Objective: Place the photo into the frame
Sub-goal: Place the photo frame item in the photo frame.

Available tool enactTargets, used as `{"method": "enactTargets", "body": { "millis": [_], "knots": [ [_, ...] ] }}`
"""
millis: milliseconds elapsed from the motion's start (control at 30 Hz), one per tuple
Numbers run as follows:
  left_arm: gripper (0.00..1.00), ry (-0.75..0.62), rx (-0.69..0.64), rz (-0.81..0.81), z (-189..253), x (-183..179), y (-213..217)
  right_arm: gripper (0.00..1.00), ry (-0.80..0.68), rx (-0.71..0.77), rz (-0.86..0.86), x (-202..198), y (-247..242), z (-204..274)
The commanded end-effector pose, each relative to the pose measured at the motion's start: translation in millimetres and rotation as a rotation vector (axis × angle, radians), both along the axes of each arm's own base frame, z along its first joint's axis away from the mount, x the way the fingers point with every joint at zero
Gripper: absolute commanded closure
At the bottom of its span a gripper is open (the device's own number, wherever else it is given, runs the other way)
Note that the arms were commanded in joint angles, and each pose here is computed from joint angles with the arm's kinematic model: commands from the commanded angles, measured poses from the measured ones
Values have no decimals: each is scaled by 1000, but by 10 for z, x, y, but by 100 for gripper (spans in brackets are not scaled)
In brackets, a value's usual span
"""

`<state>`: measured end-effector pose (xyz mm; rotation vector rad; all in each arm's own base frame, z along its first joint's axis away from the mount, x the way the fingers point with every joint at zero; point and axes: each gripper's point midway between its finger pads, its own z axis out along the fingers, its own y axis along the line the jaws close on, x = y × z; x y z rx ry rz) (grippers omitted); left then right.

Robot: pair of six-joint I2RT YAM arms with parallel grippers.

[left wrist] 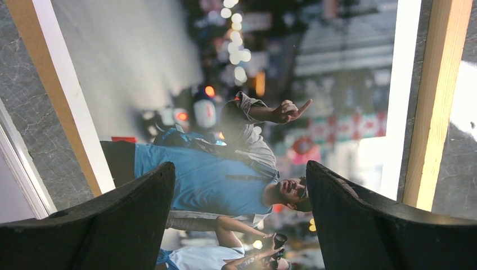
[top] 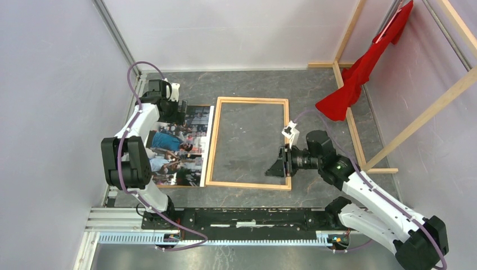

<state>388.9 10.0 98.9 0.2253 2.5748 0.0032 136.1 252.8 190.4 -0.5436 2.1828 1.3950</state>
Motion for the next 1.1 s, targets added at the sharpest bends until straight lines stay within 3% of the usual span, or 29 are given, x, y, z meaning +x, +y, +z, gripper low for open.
{"method": "enactTargets", "body": {
  "millis": [0,233,333,600,867,1067],
  "knots": [
    [8,-64,-36,8,184,53,-56,56,32,-161,-63,-48,-229,-558],
    [8,-60,-40,-7,191,38,-71,20,48,-337,-204,48,-527,-1037],
    [8,-56,-43,-12,175,41,-84,13,38,-380,-258,151,-604,-1098],
    [9,-39,-51,-22,121,14,-108,13,57,-364,-357,390,-702,-1183],
    [10,-30,-49,-30,88,0,-106,17,79,-243,-370,584,-614,-1124],
    [10,-20,-53,-38,50,-26,-118,19,128,-276,-388,564,-684,-1209]
  ]
}}
